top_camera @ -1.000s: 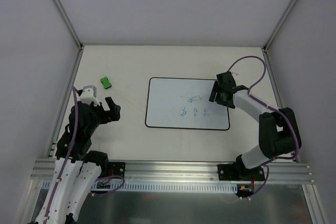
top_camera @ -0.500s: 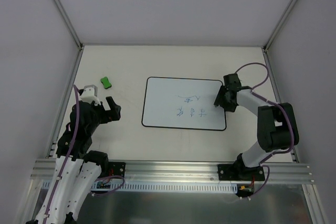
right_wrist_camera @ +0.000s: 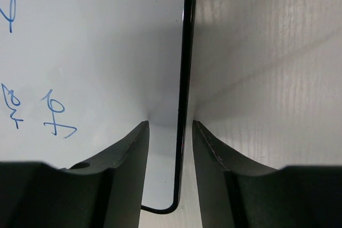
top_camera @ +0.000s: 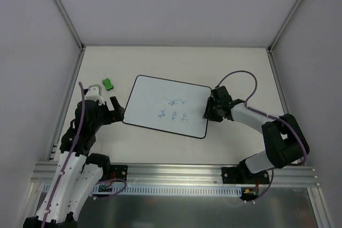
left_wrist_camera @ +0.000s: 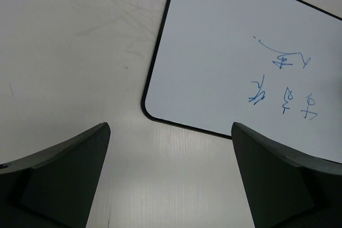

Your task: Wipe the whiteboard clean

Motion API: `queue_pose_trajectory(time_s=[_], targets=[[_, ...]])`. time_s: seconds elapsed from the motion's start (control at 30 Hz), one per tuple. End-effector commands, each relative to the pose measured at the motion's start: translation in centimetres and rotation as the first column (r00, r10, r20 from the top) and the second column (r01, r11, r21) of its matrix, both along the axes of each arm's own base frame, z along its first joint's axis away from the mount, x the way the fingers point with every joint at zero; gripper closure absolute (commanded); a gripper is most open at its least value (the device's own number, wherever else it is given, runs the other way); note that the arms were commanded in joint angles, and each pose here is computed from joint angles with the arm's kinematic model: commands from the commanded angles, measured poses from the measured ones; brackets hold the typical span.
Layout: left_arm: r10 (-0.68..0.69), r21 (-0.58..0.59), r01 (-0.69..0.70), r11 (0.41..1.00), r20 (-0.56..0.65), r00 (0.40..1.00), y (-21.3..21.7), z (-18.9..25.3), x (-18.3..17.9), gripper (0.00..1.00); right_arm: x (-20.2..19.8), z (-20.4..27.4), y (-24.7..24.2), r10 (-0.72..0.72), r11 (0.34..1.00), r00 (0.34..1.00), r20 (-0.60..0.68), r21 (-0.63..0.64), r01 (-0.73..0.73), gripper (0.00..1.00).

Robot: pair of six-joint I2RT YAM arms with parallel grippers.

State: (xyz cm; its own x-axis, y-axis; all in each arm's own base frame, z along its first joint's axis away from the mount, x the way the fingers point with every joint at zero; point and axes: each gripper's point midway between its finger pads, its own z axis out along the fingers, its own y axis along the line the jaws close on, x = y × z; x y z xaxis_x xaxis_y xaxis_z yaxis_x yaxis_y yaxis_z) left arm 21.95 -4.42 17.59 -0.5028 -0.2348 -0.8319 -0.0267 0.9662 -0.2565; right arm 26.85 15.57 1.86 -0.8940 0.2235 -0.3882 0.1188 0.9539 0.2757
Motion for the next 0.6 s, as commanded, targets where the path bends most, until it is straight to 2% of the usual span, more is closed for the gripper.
queue_pose_trajectory(time_s=[0.0, 0.2, 0.23, 0.27, 0.33, 0.37, 0.43, 0.47, 0.53, 0.57], targets=[[0.040, -0.035, -0.040, 0.999, -0.005, 0.999, 0.0, 0.7, 1.3, 0.01, -0.7, -0.5, 0.0, -0.061, 0.998, 0.998, 0.017, 0.021, 0.060, 0.59], [0.147, -0.013, -0.150, 0.989, -0.119, 0.982, 0.8, 0.2, 4.3, 0.01, -1.8, -2.3, -0.3, -0.072, 0.997, 0.997, 0.010, 0.039, 0.071, 0.62], [0.162, -0.013, -0.164, 0.986, -0.109, 0.981, 0.9, 1.3, 5.2, 0.01, -1.9, -2.6, -0.3, -0.072, 0.996, 0.997, 0.008, 0.044, 0.072, 0.62], [0.197, 0.027, -0.195, 0.980, -0.163, 0.967, 1.4, 0.0, 6.3, 0.01, -2.1, -2.8, -0.2, -0.069, 0.996, 0.998, 0.005, 0.049, 0.068, 0.62], [0.248, 0.055, -0.242, 0.969, -0.170, 0.954, 2.2, 0.4, 8.2, 0.01, -2.6, -3.4, -0.2, -0.065, 0.997, 0.998, -0.002, 0.050, 0.065, 0.65], [0.274, 0.085, -0.261, 0.962, -0.235, 0.933, 2.6, -1.4, 9.4, 0.01, -2.8, -3.5, -0.2, -0.064, 0.997, 0.998, -0.003, 0.050, 0.064, 0.65], [0.324, 0.078, -0.314, 0.946, -0.250, 0.913, 3.8, -1.1, 11.6, 0.01, -3.3, -3.9, -0.4, -0.063, 0.997, 0.998, -0.009, 0.048, 0.063, 0.67], [0.344, 0.088, -0.334, 0.939, -0.305, 0.888, 4.1, -2.8, 12.6, 0.01, -3.4, -4.0, -0.5, -0.063, 0.997, 0.998, -0.011, 0.047, 0.063, 0.68], [0.391, 0.093, -0.382, 0.920, -0.300, 0.870, 5.3, -2.5, 14.5, 0.01, -3.3, -3.9, -0.4, -0.063, 0.996, 0.998, 0.009, 0.059, 0.062, 0.68], [0.401, 0.112, -0.387, 0.915, -0.345, 0.849, 5.4, -4.2, 15.3, 0.02, -3.5, -4.0, -0.5, -0.061, 0.997, 0.998, 0.009, 0.057, 0.060, 0.68]])
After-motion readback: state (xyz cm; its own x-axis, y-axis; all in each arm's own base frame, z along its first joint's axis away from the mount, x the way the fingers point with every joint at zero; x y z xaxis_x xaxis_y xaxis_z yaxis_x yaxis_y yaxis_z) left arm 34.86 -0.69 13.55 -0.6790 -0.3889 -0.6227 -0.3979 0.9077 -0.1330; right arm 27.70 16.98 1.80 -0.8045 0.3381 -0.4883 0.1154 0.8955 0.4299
